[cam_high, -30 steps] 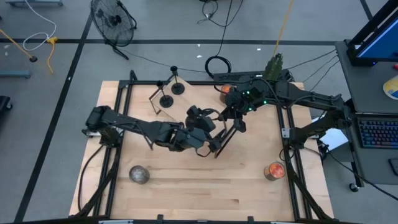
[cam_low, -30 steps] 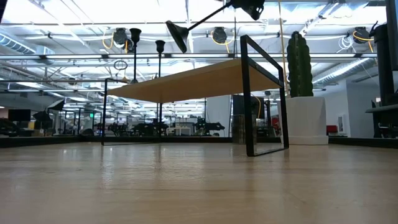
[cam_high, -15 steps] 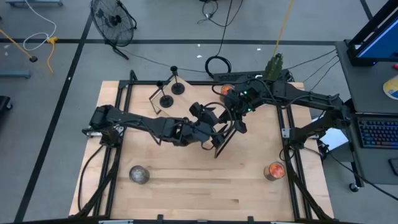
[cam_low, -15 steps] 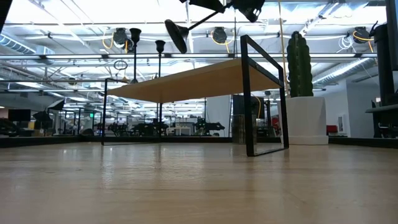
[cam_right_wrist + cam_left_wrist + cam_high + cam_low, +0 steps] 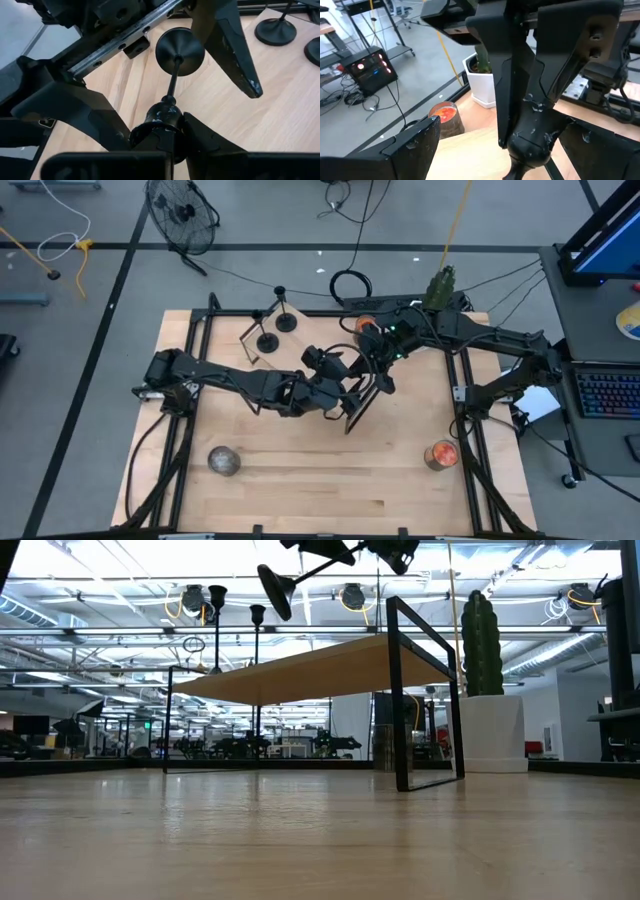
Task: Pick & Place candle stick holders
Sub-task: Put the black candle holder on the shelf
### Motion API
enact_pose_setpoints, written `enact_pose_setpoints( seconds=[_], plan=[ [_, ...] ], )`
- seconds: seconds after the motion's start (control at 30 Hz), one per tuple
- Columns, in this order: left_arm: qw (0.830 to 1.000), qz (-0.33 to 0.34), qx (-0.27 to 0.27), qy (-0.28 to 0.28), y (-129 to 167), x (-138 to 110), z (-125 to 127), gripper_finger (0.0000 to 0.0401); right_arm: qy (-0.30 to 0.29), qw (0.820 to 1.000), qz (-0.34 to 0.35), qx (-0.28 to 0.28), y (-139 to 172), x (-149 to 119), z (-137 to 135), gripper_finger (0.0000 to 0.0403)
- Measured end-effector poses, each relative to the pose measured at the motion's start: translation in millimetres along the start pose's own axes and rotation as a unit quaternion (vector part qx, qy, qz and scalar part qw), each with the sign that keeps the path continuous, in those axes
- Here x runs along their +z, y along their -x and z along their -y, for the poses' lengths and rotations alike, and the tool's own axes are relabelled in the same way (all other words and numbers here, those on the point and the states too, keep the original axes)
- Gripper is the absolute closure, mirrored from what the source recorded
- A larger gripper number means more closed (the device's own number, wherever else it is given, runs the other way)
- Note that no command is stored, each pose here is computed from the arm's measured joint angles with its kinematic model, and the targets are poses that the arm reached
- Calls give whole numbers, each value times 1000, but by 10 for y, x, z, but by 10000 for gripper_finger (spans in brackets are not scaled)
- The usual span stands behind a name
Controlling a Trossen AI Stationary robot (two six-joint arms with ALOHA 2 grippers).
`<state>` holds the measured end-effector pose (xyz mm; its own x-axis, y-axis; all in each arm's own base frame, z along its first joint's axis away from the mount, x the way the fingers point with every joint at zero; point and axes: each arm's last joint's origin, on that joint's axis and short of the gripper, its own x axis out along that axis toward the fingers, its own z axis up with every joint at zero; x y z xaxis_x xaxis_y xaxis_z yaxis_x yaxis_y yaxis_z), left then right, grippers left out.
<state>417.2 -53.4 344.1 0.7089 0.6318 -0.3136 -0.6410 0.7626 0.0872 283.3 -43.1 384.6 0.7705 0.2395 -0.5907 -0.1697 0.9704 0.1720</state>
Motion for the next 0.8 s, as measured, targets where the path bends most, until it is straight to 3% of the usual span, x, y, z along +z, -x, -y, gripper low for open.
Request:
enact_pose_setpoints(
  seconds=[0.23,0.43,0.8],
  plan=[
    [1000,-3,-9,2,-4,-1,2,9,2,1000,-1,3,1,-3,-2,393],
    [998,-38,-54,-11,-99,-56,-25,9,1,1000,-6,23,-45,-7,0,393],
    [992,-86,-91,-28,-231,-181,-26,20,-17,998,-36,48,-322,-44,96,393]
  ],
)
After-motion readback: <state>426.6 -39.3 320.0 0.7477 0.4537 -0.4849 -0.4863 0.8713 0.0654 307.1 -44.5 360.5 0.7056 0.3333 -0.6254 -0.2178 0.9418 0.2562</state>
